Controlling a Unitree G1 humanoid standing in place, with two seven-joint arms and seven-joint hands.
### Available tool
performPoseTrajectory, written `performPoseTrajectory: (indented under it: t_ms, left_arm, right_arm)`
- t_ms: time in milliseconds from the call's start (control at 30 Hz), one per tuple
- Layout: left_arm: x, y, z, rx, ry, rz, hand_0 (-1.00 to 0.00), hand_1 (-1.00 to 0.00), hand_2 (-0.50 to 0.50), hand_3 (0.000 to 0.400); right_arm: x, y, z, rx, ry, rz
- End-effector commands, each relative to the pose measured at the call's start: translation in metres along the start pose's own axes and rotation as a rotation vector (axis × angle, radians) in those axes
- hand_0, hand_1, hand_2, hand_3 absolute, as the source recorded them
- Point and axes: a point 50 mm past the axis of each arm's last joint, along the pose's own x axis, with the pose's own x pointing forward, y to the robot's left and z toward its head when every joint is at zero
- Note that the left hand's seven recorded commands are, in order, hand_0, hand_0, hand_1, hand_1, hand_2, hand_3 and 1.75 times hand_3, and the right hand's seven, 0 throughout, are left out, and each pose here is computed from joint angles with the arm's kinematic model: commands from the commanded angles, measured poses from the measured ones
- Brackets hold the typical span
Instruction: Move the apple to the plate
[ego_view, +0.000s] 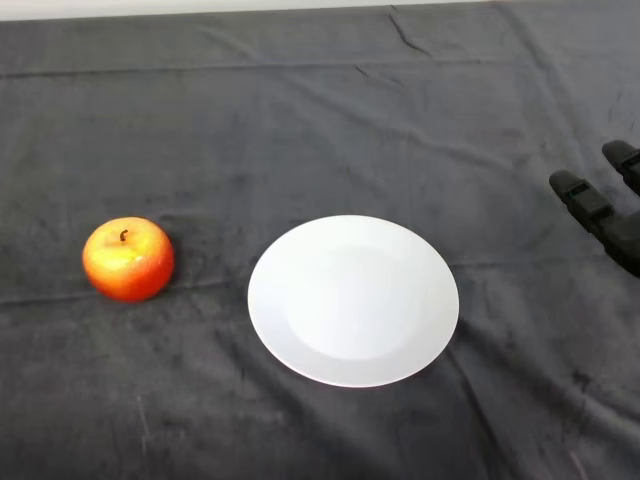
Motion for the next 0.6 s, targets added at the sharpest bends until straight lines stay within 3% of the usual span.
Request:
performPoseTrajectory:
  t_ms: [33,600]
  left_arm:
    - [0.004,-0.017,0.010,-0.009,-0.012,-0.050,0.00,0.00,0.00,0.000]
    - [-0.003,-0.051,0.011,0.099,-0.022,-0.313,0.00,0.00,0.00,0.000]
  right_arm:
    - [0.0006,0.0138,0.0174,-0.023,-0.048,0.043]
    - [0.0006,0.0138,0.0173,-0.024,-0.048,0.043]
